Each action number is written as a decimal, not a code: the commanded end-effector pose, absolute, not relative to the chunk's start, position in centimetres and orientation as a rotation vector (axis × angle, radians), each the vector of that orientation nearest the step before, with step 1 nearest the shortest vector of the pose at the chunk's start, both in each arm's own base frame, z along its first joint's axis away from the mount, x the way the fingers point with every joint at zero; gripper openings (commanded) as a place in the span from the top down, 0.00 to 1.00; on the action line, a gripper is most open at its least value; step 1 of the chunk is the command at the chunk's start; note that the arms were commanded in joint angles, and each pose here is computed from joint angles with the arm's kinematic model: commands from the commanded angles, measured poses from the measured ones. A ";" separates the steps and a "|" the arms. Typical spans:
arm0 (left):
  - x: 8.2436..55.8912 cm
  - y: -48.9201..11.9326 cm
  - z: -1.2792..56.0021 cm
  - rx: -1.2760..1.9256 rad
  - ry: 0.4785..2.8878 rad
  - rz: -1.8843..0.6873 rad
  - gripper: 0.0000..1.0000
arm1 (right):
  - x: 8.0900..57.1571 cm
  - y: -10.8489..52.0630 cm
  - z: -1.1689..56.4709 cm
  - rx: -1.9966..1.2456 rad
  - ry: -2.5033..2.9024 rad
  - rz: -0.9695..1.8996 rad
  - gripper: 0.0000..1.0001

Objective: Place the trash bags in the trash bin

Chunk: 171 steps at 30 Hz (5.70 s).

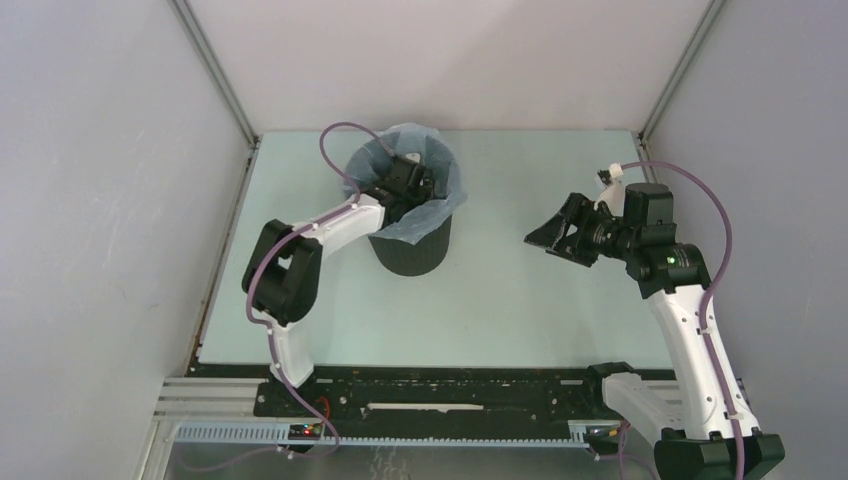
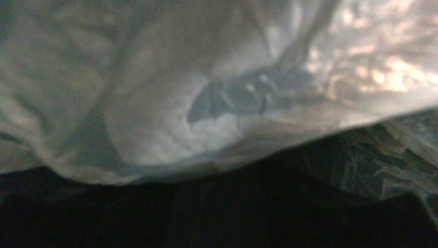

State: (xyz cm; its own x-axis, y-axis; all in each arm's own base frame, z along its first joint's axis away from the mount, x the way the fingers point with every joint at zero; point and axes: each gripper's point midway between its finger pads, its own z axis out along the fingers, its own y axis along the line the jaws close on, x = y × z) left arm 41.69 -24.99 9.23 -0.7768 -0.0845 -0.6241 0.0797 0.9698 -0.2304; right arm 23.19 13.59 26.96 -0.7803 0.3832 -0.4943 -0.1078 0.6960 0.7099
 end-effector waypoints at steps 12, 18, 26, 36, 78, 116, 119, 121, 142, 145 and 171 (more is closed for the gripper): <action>41.9 -24.9 9.0 -0.041 2.411 -0.323 0.22 | 22.7 13.7 26.8 0.182 2.263 1.017 0.24; 42.0 -25.8 15.9 -0.038 2.370 -0.399 0.13 | 22.8 13.7 27.0 0.180 2.257 1.023 0.24; 40.4 -25.6 19.8 0.008 2.371 -0.436 0.07 | 22.9 13.9 27.4 0.171 2.238 1.035 0.24; 39.1 -24.7 28.3 0.065 2.243 -0.532 0.03 | 22.7 13.9 27.6 0.165 2.230 1.043 0.24; 49.2 -21.3 34.7 0.043 2.018 -0.940 0.29 | 29.3 18.4 28.2 0.291 2.185 1.401 0.23; 43.8 -14.2 40.7 -0.254 2.028 -0.631 0.00 | 26.8 17.8 27.9 0.200 2.217 1.321 0.23; 40.1 -12.9 41.1 -0.295 1.998 -0.620 0.00 | 25.2 17.3 28.5 0.152 2.223 1.271 0.22; 37.5 -12.4 41.6 -0.319 1.957 -0.642 0.00 | 24.0 16.9 29.1 0.114 2.222 1.225 0.21; 19.1 -23.2 27.5 0.314 2.039 -0.610 0.00 | 17.5 14.5 35.1 0.050 1.987 1.079 0.07; 18.9 -26.7 26.9 0.524 2.037 -0.483 0.00 | 17.2 13.5 35.1 0.116 1.968 1.032 0.07; 34.3 -34.0 10.9 0.955 2.102 0.317 0.00 | 11.9 8.1 39.4 0.289 1.738 0.773 0.09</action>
State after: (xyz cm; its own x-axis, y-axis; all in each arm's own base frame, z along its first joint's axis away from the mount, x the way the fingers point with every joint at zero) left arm 31.74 -37.22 8.76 -0.3650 0.7551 -0.5446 0.6014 0.6377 0.4813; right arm 11.52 8.12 39.49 -0.3045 0.5828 -0.7534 -0.2003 0.7341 0.6488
